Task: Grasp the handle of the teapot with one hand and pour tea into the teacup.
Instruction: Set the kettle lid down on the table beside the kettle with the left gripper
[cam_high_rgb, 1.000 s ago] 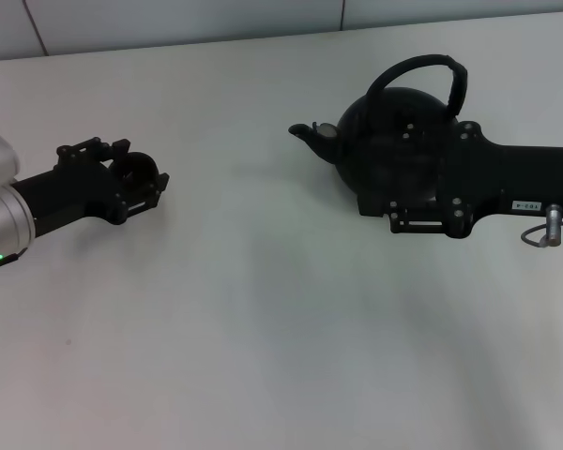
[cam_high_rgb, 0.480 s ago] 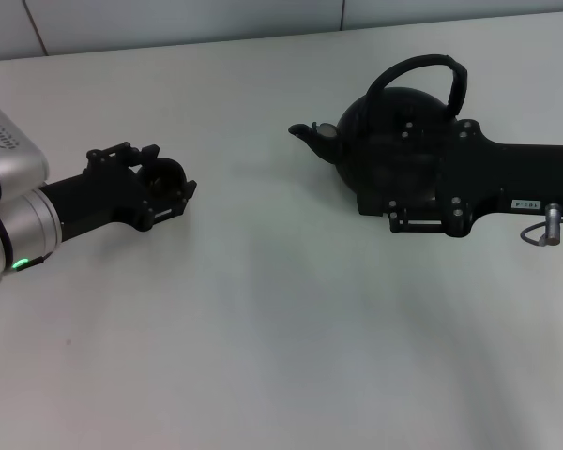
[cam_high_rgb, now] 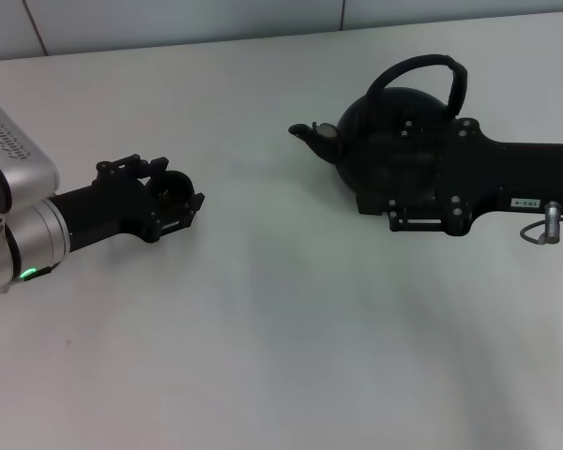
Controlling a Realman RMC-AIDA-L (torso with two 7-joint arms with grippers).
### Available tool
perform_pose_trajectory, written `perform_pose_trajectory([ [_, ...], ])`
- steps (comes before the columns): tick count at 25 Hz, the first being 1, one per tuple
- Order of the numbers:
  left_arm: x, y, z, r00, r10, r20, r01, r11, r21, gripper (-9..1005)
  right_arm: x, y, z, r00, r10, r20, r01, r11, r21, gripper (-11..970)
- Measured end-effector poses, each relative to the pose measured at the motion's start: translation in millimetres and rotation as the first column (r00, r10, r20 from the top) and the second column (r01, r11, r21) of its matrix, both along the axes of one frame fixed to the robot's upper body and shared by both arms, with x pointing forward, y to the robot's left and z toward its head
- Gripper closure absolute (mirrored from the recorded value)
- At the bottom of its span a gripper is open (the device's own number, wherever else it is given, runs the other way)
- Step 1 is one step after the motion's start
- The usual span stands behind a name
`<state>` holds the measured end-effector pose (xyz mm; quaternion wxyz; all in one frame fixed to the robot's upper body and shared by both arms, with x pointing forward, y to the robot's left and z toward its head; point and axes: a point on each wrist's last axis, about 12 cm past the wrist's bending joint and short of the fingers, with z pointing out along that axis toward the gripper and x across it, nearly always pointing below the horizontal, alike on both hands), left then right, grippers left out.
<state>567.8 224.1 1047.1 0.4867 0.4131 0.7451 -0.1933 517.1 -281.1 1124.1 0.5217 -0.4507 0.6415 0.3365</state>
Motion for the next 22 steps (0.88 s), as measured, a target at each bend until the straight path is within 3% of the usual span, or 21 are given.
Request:
perform_pose_trajectory([
  [22, -1.2, -3.1, -7.2, 0.999, -0.004, -0.032, 0.004, 1.0, 0.0, 256, -0.5, -0.3, -0.6, 1.0, -0.001, -0.002, 0.001, 1.0, 0.0, 259],
])
